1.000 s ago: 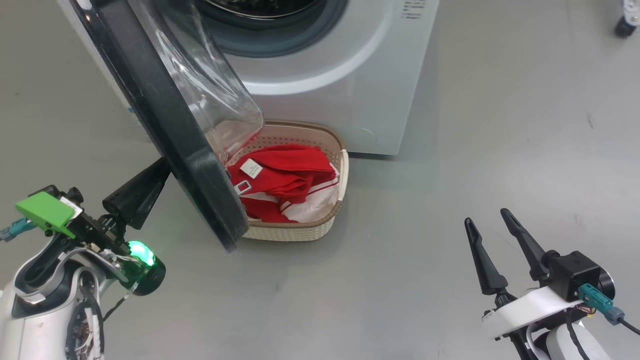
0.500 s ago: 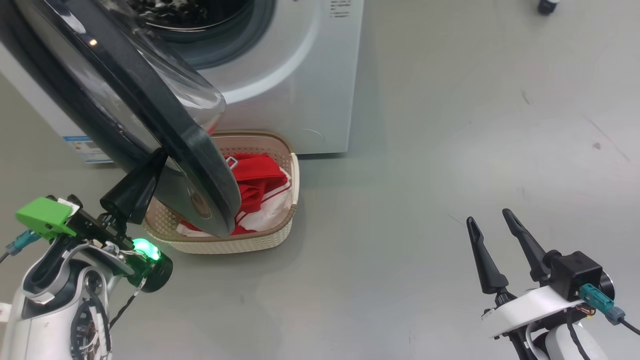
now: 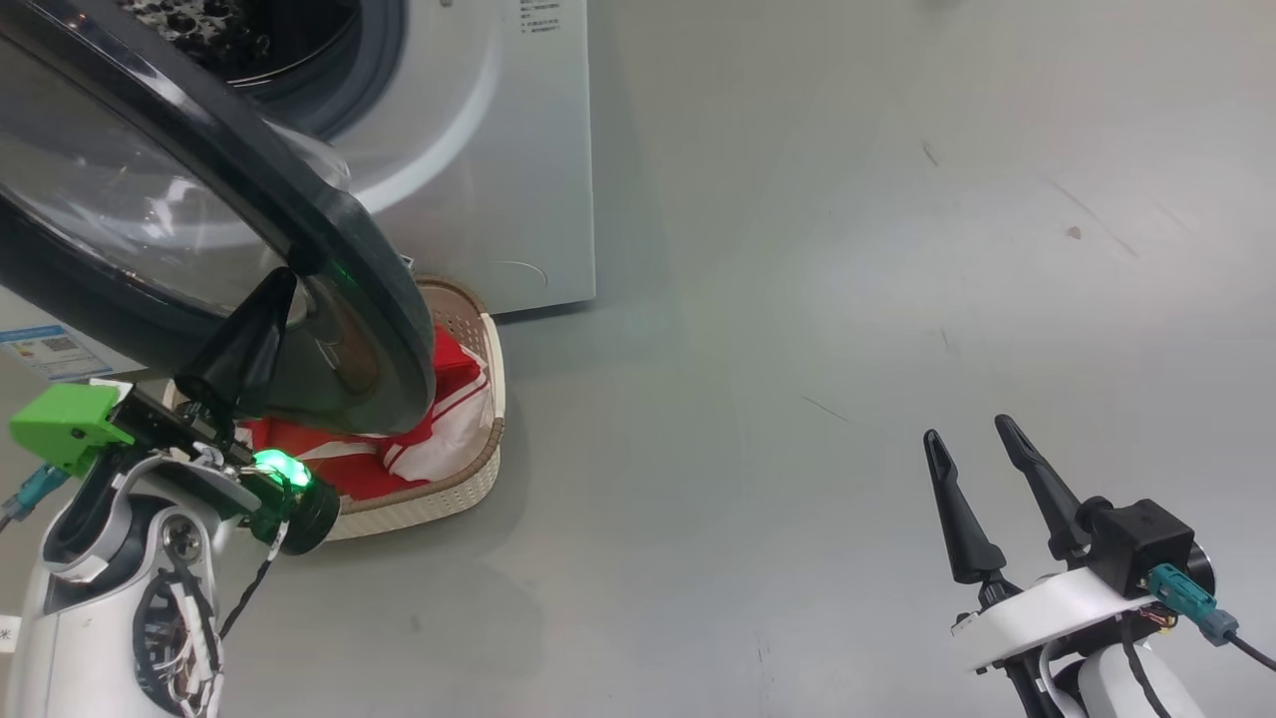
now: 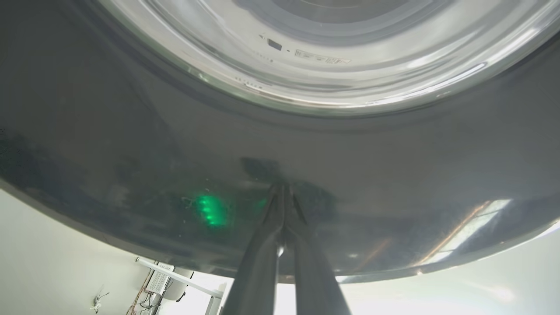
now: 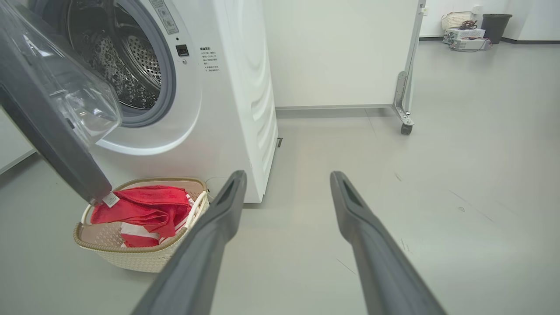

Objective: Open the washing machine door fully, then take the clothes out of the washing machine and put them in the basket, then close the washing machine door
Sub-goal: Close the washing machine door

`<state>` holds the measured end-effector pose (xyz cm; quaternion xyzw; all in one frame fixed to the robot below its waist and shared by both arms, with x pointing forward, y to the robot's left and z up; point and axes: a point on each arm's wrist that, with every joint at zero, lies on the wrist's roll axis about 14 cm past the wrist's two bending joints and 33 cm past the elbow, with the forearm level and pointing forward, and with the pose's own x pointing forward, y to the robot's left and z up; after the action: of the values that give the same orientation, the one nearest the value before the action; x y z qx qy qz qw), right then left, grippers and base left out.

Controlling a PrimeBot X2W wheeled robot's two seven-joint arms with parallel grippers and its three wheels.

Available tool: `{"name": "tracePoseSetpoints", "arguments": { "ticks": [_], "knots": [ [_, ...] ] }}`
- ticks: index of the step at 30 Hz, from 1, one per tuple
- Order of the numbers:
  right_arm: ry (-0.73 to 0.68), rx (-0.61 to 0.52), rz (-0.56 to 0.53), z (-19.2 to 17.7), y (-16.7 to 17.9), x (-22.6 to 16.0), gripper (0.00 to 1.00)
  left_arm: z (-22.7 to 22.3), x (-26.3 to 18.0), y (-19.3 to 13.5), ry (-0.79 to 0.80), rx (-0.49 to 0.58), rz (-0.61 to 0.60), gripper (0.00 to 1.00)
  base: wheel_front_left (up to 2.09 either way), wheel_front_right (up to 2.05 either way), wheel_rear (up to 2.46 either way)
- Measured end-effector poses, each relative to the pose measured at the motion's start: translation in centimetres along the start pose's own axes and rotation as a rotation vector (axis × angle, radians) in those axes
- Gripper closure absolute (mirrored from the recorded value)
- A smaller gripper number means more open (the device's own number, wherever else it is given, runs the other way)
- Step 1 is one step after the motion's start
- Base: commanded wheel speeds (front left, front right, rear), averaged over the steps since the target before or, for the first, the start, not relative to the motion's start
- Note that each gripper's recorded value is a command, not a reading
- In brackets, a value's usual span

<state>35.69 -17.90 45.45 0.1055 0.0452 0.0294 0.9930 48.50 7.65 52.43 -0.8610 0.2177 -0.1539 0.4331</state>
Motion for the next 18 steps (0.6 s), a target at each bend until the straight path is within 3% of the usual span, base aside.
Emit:
{"name": "tracePoseSetpoints", "arguments": {
  "ticks": [18],
  "knots": [
    [-0.018,0.001,-0.16,0.7,-4.0,-2.7,0.0,-0.4,6.0,1.1,-0.061,-0.066,-0.007,1.0,0.0,0.0,0.0]
  ]
}}
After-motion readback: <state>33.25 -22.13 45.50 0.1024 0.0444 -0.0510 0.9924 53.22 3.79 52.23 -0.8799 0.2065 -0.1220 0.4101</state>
